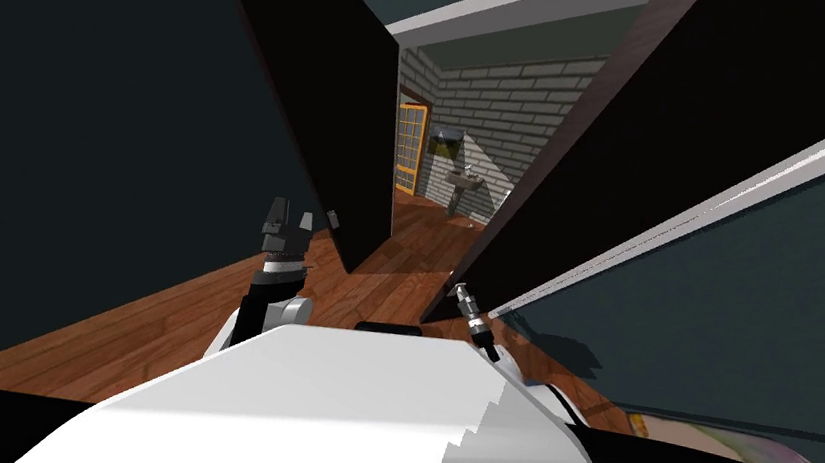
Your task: Pull the door open
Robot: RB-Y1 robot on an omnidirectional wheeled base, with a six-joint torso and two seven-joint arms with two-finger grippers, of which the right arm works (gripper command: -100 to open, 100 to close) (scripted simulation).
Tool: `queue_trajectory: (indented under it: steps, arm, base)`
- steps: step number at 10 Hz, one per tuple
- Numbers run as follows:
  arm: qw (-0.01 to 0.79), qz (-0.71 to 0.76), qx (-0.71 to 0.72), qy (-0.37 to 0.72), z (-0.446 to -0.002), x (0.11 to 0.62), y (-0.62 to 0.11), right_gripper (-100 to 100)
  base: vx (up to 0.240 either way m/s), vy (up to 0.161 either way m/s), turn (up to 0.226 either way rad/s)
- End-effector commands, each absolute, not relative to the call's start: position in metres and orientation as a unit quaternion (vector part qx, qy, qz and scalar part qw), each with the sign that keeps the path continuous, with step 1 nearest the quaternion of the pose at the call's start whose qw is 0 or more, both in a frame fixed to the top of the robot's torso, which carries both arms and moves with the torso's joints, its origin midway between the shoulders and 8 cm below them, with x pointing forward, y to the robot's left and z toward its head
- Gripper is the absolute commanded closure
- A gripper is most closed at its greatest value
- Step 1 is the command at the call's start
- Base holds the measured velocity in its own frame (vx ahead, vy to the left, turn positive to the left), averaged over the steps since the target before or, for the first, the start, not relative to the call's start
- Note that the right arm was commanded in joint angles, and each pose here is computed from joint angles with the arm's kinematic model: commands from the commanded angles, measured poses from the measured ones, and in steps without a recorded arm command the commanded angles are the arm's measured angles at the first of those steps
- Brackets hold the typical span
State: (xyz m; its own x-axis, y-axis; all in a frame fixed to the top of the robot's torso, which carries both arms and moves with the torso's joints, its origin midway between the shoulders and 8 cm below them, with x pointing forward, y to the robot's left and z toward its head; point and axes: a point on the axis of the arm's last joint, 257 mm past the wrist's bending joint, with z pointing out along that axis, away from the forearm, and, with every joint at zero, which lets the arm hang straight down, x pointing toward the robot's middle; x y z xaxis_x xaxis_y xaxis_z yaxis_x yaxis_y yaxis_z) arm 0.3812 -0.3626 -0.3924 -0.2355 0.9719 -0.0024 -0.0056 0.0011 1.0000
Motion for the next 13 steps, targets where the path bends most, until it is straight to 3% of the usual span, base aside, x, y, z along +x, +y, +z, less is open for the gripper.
queue_trajectory:
  steps: [1,13]
  arm:
    - [0.437,0.557,0.436,0.556,-0.396,0.383,-0.356,100]
    - [0.445,0.551,0.443,0.55,-0.394,0.437,-0.323,100]
  base:
    - [-0.151,-0.061,0.062]
    - [-0.129,-0.077,0.092]
